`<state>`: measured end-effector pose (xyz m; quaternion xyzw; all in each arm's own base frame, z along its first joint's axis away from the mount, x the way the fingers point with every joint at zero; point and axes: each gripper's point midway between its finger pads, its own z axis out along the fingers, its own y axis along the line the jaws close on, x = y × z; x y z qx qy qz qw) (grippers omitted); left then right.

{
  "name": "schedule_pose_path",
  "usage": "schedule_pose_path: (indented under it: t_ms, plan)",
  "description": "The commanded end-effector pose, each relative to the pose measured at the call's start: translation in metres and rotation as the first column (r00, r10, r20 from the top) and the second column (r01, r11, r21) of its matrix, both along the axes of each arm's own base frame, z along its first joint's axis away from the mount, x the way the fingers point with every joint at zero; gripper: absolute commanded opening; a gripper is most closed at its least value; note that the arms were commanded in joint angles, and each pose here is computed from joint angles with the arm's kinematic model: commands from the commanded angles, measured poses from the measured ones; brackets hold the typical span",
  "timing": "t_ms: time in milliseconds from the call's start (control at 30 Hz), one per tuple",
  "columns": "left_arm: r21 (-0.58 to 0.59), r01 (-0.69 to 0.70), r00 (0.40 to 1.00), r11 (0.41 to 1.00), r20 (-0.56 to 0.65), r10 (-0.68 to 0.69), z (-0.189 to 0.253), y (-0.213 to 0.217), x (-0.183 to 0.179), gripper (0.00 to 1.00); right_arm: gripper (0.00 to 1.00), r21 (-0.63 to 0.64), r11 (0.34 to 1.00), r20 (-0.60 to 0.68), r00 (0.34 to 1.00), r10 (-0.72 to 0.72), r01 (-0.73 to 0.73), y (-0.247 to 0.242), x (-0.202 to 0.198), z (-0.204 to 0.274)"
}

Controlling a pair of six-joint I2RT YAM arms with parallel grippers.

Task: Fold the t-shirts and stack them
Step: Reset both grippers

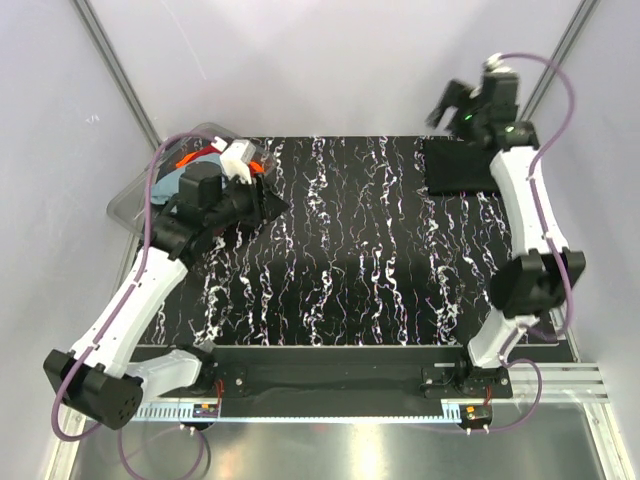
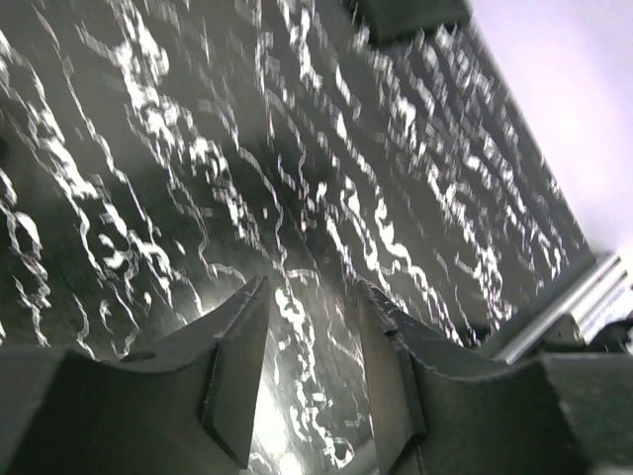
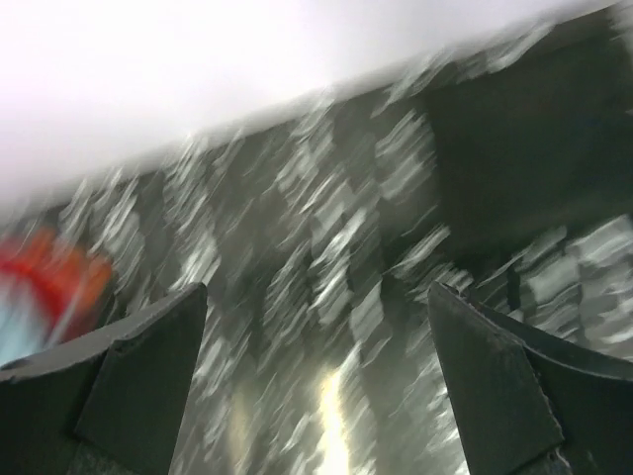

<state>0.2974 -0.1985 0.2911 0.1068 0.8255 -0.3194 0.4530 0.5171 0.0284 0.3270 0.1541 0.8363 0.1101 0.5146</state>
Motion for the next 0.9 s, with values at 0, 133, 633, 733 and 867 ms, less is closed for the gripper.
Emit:
schedule_pose_path:
  t_ms: [0, 133, 633, 733, 867]
  plan:
    - [0.001, -0.03, 0.993, 1.0, 0.116, 0.029, 0.017, 0.005, 0.009, 0.47, 1.0, 0.229, 0.946, -0.162, 0.949, 0.271, -0.231, 0.113, -0.074, -0.042]
    - [0.004, -0.04, 0.988, 0.999, 0.15, 0.039, 0.023, 0.014, -0.004, 0.52, 1.0, 0.336, 0.88, -0.162, 0.899, 0.406, -0.337, 0.149, -0.142, -0.047]
    - [-0.073, 0.004, 0.997, 0.997, 0.081, 0.002, 0.012, 0.019, -0.054, 0.99, 1.0, 0.272, 0.911, 0.037, 0.95, 0.311, -0.309, 0.1, -0.26, -0.033]
    - [-0.085, 0.021, 0.997, 0.996, 0.079, -0.014, 0.014, 0.017, -0.059, 0.99, 1.0, 0.269, 0.913, 0.044, 0.951, 0.306, -0.306, 0.099, -0.261, -0.032]
    - [-0.072, 0.024, 0.996, 0.997, 0.083, -0.018, 0.013, 0.02, -0.064, 0.99, 1.0, 0.274, 0.904, 0.062, 0.944, 0.323, -0.327, 0.102, -0.262, -0.023]
